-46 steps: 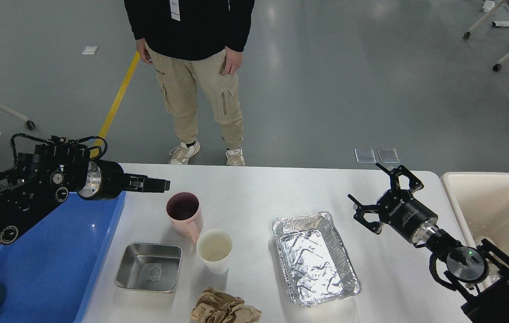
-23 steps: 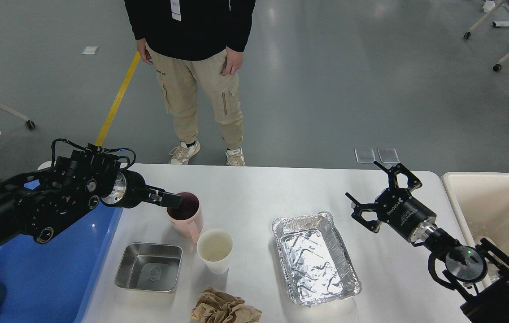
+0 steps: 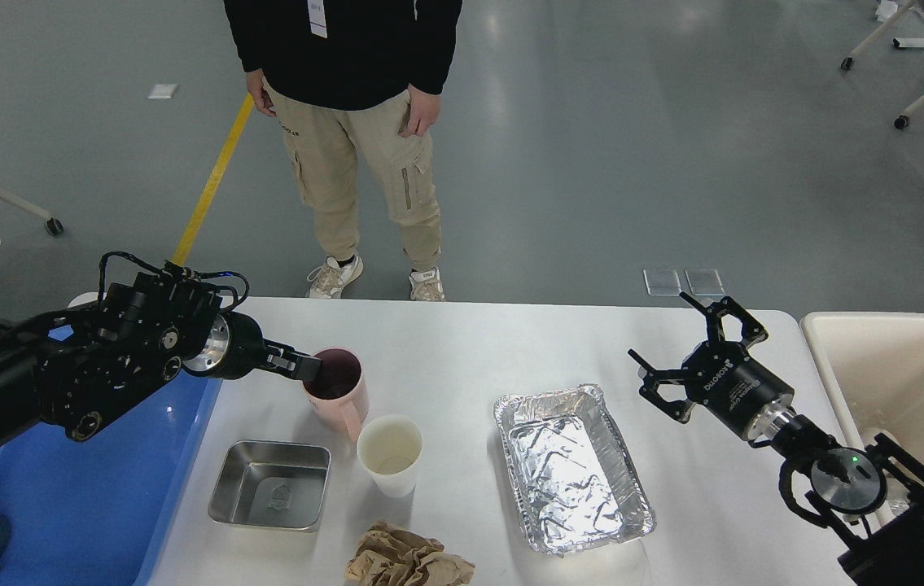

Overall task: Tidy desktop
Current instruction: 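Grasp the pink mug rim with the left gripper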

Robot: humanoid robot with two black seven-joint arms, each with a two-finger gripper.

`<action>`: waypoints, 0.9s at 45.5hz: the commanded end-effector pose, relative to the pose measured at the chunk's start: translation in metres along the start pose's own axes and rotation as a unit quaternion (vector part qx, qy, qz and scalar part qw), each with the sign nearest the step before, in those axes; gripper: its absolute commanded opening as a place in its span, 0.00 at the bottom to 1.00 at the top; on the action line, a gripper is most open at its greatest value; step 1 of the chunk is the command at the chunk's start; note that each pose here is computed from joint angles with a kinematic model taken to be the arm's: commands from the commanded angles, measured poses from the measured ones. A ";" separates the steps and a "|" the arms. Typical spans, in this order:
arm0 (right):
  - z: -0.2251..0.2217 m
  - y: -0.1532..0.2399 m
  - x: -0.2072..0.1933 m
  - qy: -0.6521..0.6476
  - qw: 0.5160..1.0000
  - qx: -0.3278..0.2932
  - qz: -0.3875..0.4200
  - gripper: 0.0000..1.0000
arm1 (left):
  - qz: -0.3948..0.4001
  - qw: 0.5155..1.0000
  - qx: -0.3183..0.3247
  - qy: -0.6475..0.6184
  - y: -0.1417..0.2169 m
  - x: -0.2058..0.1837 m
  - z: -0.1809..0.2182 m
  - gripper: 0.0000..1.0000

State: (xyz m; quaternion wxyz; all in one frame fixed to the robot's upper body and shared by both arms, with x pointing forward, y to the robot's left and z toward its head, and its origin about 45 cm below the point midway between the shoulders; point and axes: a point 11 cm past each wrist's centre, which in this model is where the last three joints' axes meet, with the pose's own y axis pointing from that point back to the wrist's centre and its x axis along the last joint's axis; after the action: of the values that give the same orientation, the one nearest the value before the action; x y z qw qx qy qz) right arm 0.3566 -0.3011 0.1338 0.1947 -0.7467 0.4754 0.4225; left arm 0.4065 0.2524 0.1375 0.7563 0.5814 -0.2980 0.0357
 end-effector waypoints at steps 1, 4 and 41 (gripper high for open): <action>0.000 0.002 0.001 0.000 1.000 0.001 0.001 1.00 | -0.008 1.000 -0.001 -0.006 0.000 -0.004 -0.003 0.57; 0.000 0.003 0.002 -0.001 1.000 0.002 0.003 1.00 | -0.009 1.000 0.005 -0.002 -0.001 -0.004 -0.007 0.56; 0.000 0.002 -0.001 -0.001 1.000 0.002 -0.002 1.00 | -0.024 0.999 -0.045 -0.010 -0.012 -0.017 -0.003 0.05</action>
State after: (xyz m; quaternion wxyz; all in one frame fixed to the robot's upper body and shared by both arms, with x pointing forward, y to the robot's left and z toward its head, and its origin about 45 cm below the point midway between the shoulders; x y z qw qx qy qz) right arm 0.3546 -0.3019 0.1351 0.1976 -0.7468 0.4746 0.4219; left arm 0.4002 0.2556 0.1195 0.7759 0.5597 -0.2911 0.0064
